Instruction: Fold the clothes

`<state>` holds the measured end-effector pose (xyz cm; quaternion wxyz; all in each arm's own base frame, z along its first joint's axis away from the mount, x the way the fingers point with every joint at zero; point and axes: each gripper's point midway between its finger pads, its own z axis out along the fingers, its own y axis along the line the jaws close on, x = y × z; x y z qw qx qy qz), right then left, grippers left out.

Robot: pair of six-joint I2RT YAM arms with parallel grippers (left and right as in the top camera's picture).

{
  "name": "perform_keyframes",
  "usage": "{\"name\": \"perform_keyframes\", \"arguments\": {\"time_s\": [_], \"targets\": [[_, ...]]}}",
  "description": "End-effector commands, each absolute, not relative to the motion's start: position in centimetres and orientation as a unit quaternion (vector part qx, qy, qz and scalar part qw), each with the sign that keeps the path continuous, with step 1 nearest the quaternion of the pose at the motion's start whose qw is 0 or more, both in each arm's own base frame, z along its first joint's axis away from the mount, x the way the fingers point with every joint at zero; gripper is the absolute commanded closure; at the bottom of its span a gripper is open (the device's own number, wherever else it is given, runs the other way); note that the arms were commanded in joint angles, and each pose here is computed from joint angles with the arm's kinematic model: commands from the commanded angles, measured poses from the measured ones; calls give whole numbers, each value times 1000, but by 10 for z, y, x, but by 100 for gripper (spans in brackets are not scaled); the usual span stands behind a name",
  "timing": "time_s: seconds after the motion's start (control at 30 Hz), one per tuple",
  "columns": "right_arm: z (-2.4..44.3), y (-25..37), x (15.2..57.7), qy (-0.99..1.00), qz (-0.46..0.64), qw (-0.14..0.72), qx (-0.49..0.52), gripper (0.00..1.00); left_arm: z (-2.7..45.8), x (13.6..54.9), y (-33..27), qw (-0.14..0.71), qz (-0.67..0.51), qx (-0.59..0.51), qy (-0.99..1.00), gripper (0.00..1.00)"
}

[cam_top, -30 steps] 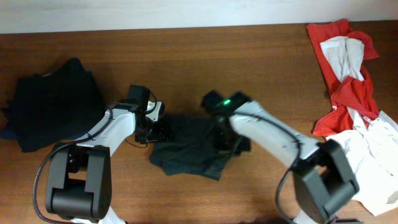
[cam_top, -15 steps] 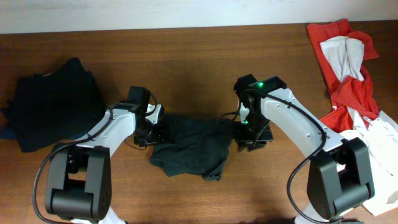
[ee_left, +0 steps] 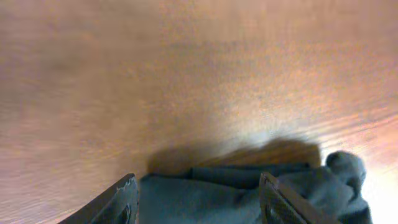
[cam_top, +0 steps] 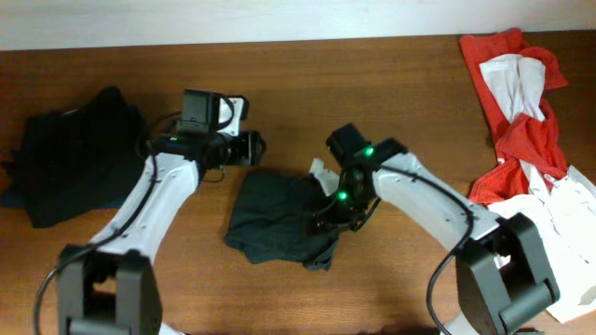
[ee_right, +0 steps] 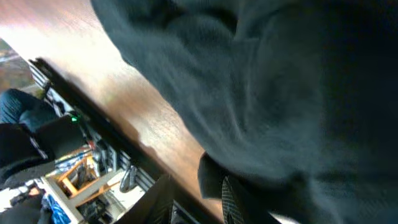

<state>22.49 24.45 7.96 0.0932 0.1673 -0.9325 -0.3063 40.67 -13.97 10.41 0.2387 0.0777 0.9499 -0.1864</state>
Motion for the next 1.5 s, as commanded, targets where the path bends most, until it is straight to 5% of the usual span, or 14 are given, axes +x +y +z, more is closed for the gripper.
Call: {"name": "perform_keyframes", "arguments": {"time_s": [0.0,0.13,0.27,0.37,0.57,0.67,0.77,0.83,0.93,1.07,1.47], "targets": [[62,247,204,-931,-307,114,162,70,49,393,-153,169,-176,97,965,38],[34,217,205,-961,-216,108,137,74,2,362,-147,75,-150,89,982,38],[15,182,215,-980,-126,83,130,64,-27,311,-105,-49,-57,69,995,39],[9,160,231,-988,-78,56,119,62,-23,276,-88,-123,-25,54,991,60],[14,125,293,-996,-56,-35,57,53,-5,236,-111,-214,-97,12,972,59],[35,117,307,-996,-71,-35,34,39,4,237,-117,-206,-118,16,971,59],[69,104,315,-997,-67,-25,11,38,25,257,-112,-154,-122,14,980,58],[92,96,318,-998,-66,-23,-1,38,49,286,-98,-89,-109,6,990,52],[108,90,318,-997,-67,-27,-11,38,81,324,-91,-1,-124,1,992,26],[110,87,312,-998,-65,-19,-14,38,107,350,-141,82,-267,154,948,17],[110,84,300,-998,-59,6,-16,37,17,310,-200,-62,-362,222,903,16]]}}
